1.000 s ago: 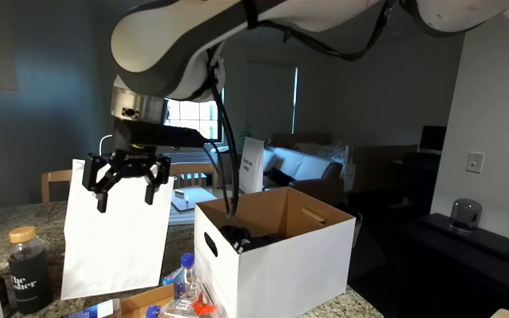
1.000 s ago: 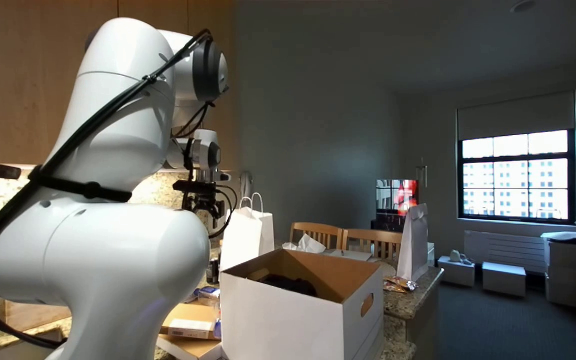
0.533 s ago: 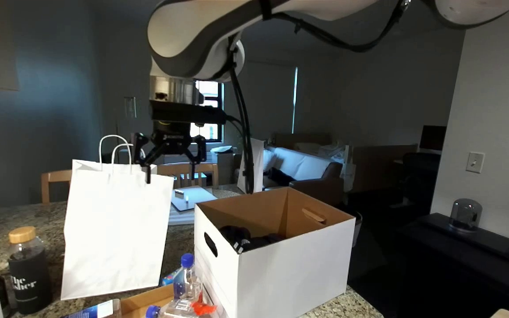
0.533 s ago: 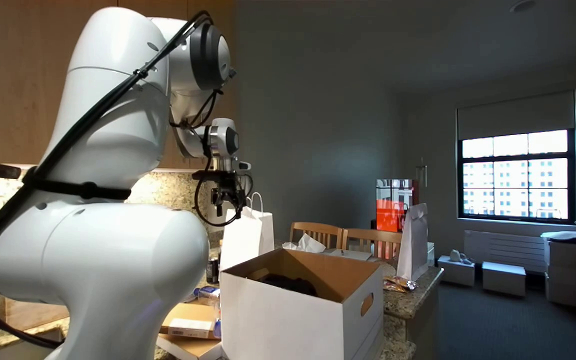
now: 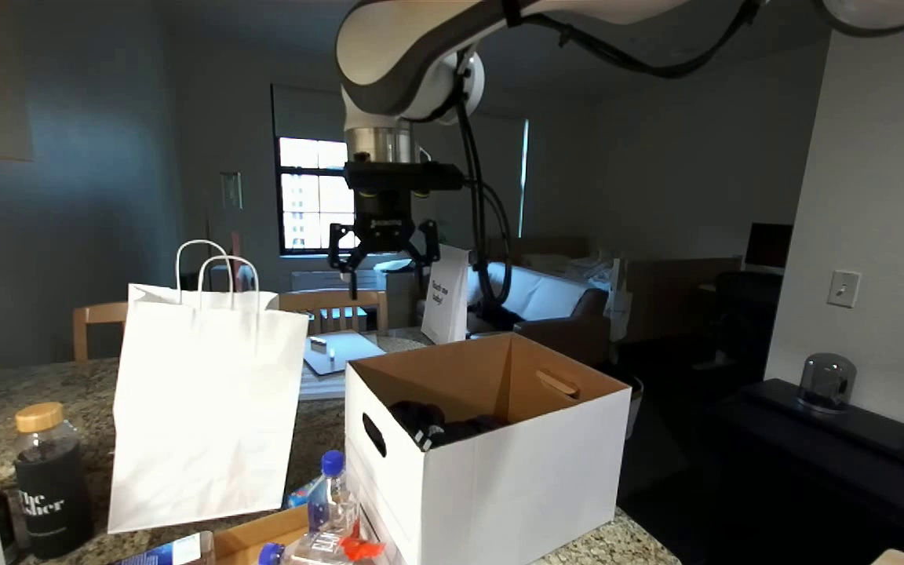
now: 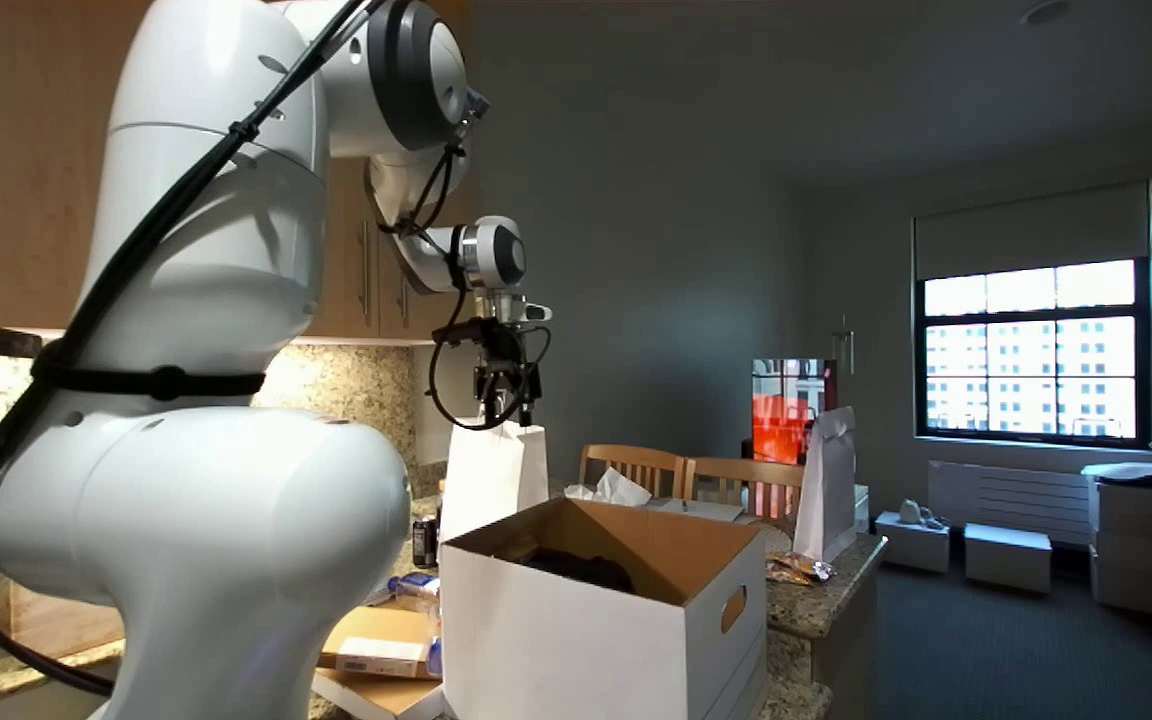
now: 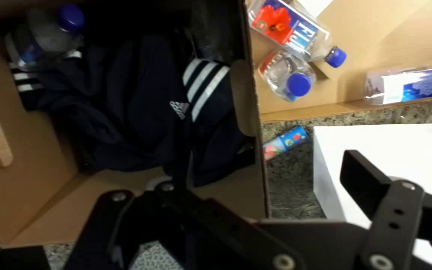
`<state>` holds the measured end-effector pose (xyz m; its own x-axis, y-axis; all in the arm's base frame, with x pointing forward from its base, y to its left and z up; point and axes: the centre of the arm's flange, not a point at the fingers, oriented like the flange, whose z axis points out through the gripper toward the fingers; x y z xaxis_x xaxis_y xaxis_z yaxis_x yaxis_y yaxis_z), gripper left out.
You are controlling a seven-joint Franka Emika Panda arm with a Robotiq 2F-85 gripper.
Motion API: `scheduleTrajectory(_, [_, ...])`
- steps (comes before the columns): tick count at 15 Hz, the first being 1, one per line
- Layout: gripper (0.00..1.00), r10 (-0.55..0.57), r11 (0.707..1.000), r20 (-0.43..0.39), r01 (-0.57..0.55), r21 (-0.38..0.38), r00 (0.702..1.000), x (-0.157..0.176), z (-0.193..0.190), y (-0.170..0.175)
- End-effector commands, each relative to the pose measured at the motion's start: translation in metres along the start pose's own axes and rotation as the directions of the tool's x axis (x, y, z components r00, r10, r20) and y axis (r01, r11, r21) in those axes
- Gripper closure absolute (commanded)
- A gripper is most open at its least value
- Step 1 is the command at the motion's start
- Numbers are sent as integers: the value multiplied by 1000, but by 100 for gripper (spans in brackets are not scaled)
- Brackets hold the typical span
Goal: Remove smaller box and three bottles from the bigger box and you put them on the table
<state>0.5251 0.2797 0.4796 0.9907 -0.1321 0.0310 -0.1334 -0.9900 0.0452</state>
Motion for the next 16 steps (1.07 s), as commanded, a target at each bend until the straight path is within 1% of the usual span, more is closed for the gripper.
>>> scheduleTrajectory(1, [0,31,998,66,-28,-58,997,-8,7,48])
scheduleTrajectory(5, [0,37,995,132,-25,-92,991,-5,28,90])
scheduleTrajectory(6, [0,27,995,133,-15,-95,991,-7,29,102])
scheduleTrajectory(7, [0,13,997,136,-2,-80,991,-8,30,112])
scheduleTrajectory(9, [0,-5,998,99,12,-69,995,-11,27,131])
scheduleTrajectory(10, [0,-16,998,74,21,-64,997,-13,24,138])
scheduleTrajectory(12, [0,-45,997,53,48,-53,998,-17,22,149])
scheduleTrajectory(15, [0,-63,997,52,65,-33,997,-17,21,164])
scheduleTrajectory(16, [0,-65,997,63,67,-25,996,-15,23,167])
